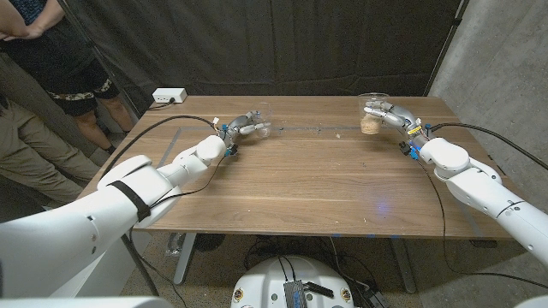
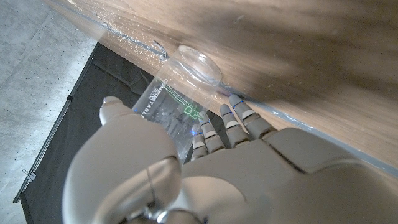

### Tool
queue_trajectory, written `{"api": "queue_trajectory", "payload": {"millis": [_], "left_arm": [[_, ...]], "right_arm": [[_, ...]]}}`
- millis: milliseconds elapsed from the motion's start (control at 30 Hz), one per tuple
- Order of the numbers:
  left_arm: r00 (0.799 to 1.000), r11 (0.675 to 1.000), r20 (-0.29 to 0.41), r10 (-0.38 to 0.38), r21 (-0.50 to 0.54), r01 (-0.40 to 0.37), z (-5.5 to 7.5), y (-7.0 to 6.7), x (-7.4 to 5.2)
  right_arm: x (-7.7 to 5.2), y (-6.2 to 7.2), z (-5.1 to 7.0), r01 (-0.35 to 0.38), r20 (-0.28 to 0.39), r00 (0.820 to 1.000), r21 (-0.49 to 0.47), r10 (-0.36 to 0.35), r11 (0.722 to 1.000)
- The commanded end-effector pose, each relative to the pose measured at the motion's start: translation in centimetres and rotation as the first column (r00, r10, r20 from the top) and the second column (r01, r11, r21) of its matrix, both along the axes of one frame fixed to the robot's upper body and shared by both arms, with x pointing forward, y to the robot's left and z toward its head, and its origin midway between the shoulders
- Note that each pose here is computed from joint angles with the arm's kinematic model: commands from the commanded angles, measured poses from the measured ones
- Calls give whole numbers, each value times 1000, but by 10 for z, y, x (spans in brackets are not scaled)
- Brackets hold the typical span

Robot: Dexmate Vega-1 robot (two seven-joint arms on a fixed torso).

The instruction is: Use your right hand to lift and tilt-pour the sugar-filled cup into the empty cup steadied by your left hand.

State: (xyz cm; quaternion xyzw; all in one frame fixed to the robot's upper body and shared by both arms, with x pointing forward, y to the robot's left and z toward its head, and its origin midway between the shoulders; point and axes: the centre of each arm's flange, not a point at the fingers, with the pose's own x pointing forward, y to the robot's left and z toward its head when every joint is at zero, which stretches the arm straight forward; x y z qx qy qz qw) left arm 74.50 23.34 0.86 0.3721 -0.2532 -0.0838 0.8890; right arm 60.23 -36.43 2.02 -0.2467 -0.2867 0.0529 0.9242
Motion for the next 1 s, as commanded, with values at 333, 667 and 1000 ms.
{"api": "queue_trajectory", "payload": {"millis": [333,667,1000], "left_arm": [[1000,999,7,-20,-30,21,3,-16,0],[1000,999,-9,-4,-47,3,1,-24,3],[1000,999,3,0,-50,1,-4,-27,2]], "right_arm": [[0,1,-2,-4,-9,1000,-8,4,1000],[-3,0,-3,-3,-14,1000,-11,2,1000],[-5,-3,-6,-1,-19,1000,-11,1,1000]]}}
